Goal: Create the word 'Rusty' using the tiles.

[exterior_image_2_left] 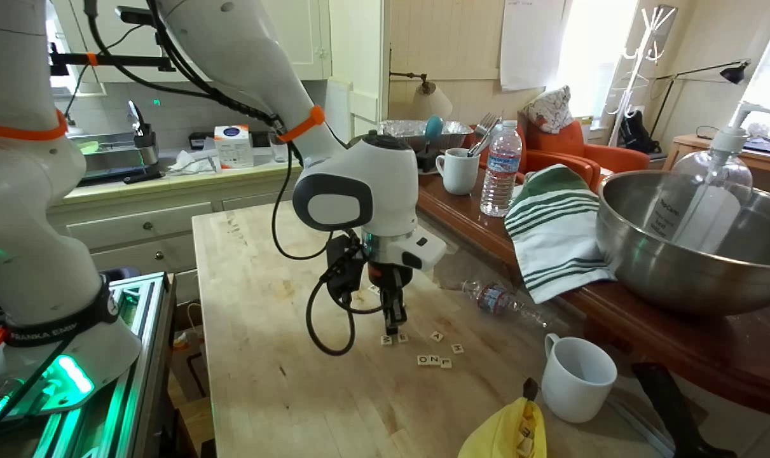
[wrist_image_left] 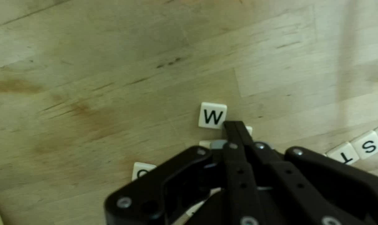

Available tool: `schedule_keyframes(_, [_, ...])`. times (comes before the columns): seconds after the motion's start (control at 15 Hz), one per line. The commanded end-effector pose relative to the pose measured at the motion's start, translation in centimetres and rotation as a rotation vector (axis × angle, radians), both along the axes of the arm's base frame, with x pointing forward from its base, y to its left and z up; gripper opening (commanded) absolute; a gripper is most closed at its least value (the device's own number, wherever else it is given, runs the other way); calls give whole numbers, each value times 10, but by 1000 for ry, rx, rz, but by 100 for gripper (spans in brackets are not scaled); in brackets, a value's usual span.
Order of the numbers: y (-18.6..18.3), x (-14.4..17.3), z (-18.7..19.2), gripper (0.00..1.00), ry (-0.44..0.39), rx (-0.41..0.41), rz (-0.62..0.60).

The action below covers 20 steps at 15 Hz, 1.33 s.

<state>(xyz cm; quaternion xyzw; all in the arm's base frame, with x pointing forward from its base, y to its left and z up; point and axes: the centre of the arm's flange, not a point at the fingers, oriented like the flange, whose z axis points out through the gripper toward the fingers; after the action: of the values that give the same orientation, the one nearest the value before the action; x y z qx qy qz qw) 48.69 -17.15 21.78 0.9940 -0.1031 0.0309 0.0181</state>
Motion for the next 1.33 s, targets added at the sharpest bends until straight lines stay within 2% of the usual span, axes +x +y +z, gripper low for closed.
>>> schedule_keyframes(0.0, [-19, -7, -9, 0, 8, -47, 11])
schedule_keyframes(0.33, [-38, -7, -7, 0, 0, -77, 7])
schedule_keyframes(0.93, [-14, -11, 48, 0, -62, -49, 84])
schedule_keyframes(1.0, [-9, -10, 51, 20, -69, -42, 110])
schedule_keyframes(1.27, [16, -4, 54, 49, -71, -9, 275])
